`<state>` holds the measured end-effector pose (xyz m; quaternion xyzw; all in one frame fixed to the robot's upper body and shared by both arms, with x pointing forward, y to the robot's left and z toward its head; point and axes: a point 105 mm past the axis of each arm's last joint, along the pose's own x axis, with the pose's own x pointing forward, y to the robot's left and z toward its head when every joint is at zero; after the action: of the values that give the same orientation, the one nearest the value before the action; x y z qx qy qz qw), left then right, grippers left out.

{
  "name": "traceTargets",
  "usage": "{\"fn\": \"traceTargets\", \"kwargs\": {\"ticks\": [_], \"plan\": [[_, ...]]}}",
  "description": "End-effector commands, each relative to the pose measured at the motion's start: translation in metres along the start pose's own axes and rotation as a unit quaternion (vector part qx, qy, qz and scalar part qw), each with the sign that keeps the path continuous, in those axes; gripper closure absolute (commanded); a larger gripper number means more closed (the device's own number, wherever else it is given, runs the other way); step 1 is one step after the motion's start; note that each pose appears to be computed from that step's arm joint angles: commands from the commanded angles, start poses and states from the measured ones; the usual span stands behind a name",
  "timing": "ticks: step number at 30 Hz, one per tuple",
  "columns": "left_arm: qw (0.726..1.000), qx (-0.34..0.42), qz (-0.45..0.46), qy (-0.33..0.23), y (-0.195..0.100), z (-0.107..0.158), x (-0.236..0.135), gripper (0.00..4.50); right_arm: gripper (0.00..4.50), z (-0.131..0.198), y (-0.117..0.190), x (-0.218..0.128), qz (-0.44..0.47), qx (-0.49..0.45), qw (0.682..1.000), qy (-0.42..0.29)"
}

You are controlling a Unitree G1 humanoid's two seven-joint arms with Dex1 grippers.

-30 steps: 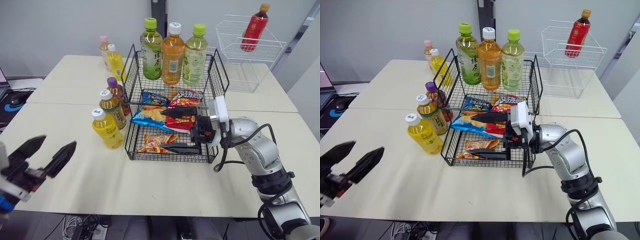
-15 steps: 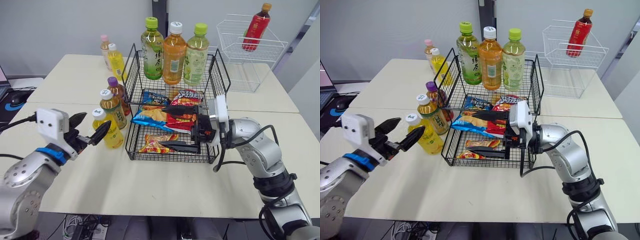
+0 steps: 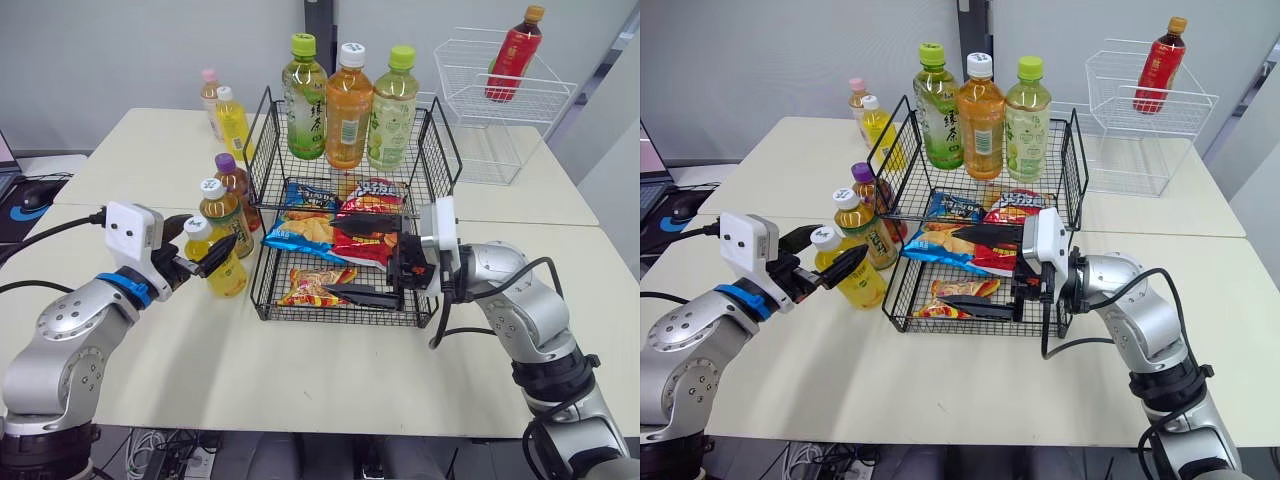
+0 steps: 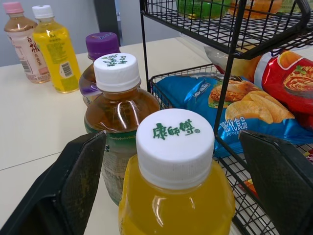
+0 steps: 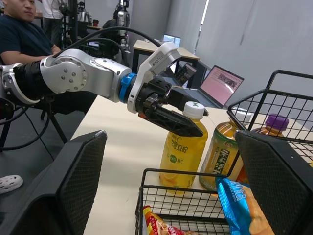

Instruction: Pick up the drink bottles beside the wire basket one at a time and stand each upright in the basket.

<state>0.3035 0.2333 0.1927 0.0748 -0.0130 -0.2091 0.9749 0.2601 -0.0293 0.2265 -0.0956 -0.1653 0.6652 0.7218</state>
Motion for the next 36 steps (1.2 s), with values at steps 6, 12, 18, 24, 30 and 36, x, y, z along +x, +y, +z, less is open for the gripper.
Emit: {"fn": "traceTargets", "kwargs": {"ticks": [6,12,18,24,30,36], "plan": [[1.0,0.013,-0.01,-0.009,-0.002,0.005,0.003,1.82,0.0,0.018,0.001,0.001,-0.009,-0.027,0.999,-0.017],[1.0,0.015,0.003,-0.006,0.005,0.004,0.003,2.47,0.0,0.017,0.001,0.002,-0.011,-0.025,0.999,-0.018],[1.0,0.019,0.011,-0.012,0.012,0.01,-0.004,3.15,0.0,0.015,0.0,0.002,-0.016,-0.026,0.999,-0.021],[0.999,0.025,0.009,-0.024,0.018,0.025,-0.015,3.15,0.0,0.014,0.0,0.002,-0.024,-0.022,0.999,-0.029],[0.999,0.007,-0.009,-0.046,0.027,0.055,-0.04,3.15,0.0,0.017,-0.001,0.0,-0.037,-0.03,0.998,-0.041],[0.997,-0.036,-0.047,-0.052,0.035,0.092,-0.065,3.15,0.0,0.02,-0.004,-0.001,-0.058,-0.051,0.996,-0.051]]}}
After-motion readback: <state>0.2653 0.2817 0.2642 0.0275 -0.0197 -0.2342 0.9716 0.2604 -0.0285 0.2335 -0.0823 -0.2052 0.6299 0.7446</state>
